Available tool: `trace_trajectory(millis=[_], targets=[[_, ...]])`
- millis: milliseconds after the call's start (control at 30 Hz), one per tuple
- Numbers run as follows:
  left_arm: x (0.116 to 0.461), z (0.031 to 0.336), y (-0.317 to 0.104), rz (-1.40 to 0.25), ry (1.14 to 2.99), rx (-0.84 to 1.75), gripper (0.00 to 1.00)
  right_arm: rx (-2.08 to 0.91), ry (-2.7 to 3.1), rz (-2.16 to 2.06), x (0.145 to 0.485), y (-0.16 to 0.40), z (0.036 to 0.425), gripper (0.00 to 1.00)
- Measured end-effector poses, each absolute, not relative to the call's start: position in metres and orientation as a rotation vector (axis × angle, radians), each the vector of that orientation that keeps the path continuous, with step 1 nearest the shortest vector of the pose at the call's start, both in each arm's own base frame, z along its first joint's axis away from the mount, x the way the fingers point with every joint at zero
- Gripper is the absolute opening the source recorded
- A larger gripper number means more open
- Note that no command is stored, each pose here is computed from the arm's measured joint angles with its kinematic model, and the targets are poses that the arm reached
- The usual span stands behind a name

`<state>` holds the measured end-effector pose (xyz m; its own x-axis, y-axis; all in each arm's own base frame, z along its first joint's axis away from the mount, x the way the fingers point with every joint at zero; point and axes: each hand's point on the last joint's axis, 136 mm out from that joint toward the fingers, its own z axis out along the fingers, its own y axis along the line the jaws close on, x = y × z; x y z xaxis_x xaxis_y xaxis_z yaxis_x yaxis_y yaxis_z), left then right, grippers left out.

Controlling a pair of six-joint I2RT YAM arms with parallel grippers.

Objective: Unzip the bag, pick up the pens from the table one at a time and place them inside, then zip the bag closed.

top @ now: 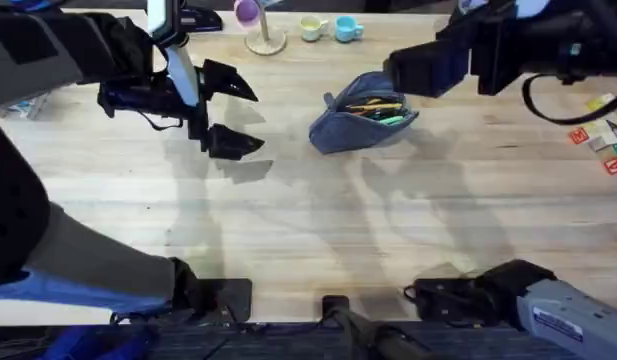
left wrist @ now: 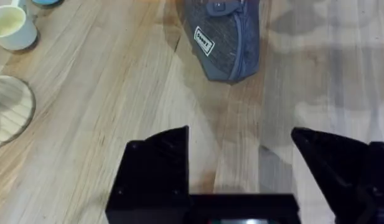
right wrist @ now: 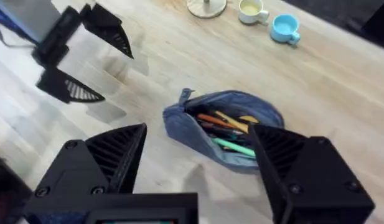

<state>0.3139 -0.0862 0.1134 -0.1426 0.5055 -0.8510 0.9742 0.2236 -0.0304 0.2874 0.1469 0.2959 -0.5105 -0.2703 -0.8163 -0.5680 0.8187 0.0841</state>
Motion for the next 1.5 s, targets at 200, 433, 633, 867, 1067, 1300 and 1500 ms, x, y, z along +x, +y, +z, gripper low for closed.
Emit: trace_trajectory(millis=[200,433,633,867,1067,1300,1500], targets=[[0.314,0.115,-0.087,-0.811,1.753,1.373,0.993,-0.474,2.176,0.546,0.287,0.157,0.296,0.997],[0.314,0.115,-0.087,-0.81,1.753,1.373,0.993,-0.506,2.288,0.654,0.285,0.2,0.265,0.997],[0.314,0.115,-0.087,-0.811,1.753,1.373,0.993,-0.434,2.353,0.685,0.29,0.205,0.252,0.997],[0.314,0.115,-0.087,-0.811,1.753,1.373,0.993,-0.417,2.387,0.69,0.296,0.21,0.241,0.997],[0.314,0.115,-0.087,-0.811,1.753,1.373,0.993,-0.42,2.391,0.694,0.304,0.217,0.234,0.997],[0.314,0.115,-0.087,-0.812,1.754,1.372,0.993,-0.418,2.43,0.686,0.321,0.226,0.211,0.997],[0.313,0.115,-0.087,-0.816,1.757,1.371,0.993,-0.456,2.45,0.665,0.333,0.232,0.19,0.997]])
